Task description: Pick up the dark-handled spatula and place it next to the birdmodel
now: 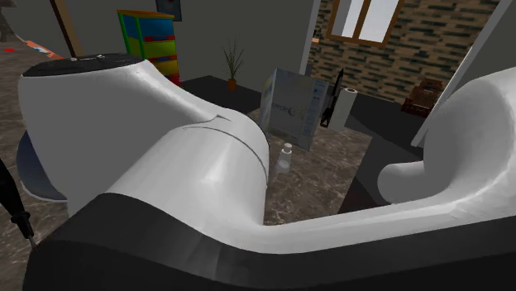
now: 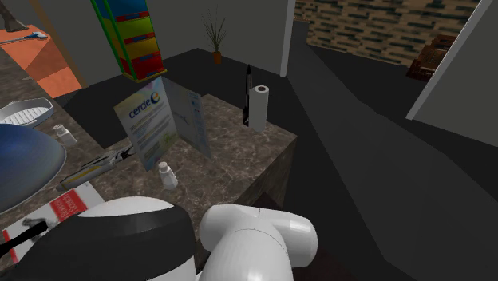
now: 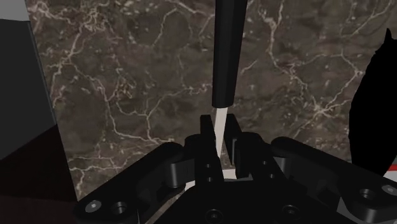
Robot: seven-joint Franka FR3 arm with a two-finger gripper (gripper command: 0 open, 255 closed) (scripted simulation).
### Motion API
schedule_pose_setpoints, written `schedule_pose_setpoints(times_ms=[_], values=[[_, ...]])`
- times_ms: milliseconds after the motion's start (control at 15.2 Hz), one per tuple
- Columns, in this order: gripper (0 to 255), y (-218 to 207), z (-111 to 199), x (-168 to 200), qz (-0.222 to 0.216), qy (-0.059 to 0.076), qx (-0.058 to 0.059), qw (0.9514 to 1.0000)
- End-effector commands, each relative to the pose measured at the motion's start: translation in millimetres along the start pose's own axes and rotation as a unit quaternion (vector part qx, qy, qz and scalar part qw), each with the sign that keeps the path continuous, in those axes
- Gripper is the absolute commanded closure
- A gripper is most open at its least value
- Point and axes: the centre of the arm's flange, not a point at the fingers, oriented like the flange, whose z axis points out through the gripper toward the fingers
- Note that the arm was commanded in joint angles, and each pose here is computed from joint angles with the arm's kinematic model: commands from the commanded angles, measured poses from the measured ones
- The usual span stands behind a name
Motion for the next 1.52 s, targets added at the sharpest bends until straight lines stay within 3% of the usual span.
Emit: schedule_pose_setpoints(times_ms=[0,924,1452], values=[[255,-0.7,11.1,-0.2,0.000,0.000,0.000,1.0000],[255,-0.7,85.0,4.7,0.000,0.000,0.000,1.0000],[255,-0.7,84.9,4.7,0.000,0.000,0.000,1.0000]])
